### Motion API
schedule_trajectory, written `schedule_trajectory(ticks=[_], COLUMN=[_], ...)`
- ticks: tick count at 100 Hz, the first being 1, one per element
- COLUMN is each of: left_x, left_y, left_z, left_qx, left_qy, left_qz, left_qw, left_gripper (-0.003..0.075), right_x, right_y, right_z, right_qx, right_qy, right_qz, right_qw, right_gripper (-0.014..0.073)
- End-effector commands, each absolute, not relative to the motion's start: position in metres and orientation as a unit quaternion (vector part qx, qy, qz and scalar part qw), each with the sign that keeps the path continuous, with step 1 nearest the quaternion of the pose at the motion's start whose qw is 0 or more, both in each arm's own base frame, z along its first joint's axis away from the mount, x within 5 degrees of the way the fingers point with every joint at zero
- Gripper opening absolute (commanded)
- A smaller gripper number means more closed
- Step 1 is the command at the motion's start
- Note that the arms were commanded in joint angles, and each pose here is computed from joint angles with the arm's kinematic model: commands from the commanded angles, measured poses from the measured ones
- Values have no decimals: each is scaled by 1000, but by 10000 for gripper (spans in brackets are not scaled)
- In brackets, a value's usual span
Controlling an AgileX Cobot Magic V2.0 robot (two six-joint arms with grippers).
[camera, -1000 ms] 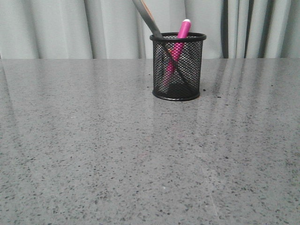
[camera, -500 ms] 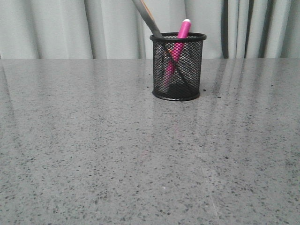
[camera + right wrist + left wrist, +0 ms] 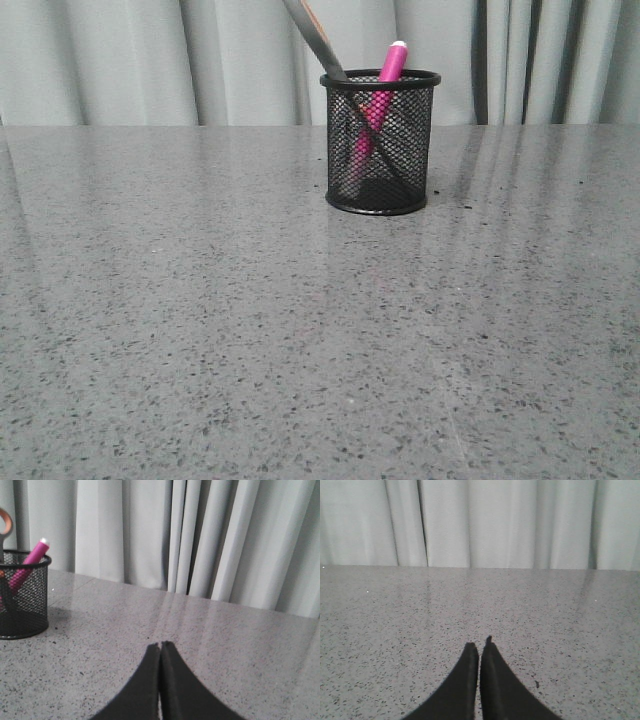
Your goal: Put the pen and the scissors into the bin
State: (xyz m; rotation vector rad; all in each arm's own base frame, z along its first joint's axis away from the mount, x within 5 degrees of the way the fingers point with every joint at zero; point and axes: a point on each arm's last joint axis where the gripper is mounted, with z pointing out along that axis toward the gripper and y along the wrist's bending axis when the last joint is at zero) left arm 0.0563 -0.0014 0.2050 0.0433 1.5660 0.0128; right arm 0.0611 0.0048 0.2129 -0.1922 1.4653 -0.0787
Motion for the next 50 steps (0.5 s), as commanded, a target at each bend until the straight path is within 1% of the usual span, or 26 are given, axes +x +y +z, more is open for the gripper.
schedule_trajectory(ticks=[1, 35, 50], left_x=[55, 55, 55], left_y=[-1, -1, -1], left_z=[199, 199, 199], left_qx=[11, 11, 11], left_qy=[682, 682, 682], left_qz=[-1, -1, -1], left_qw=[732, 731, 731], left_gripper=[-19, -19, -19], right_x=[59, 55, 55], right_y=[4, 5, 5], right_z=[209, 198, 199], right_qx=[-86, -96, -96], right_qy=[665, 699, 699], right_qz=[-39, -32, -33], right_qw=[741, 707, 708], right_gripper=[-76, -76, -76])
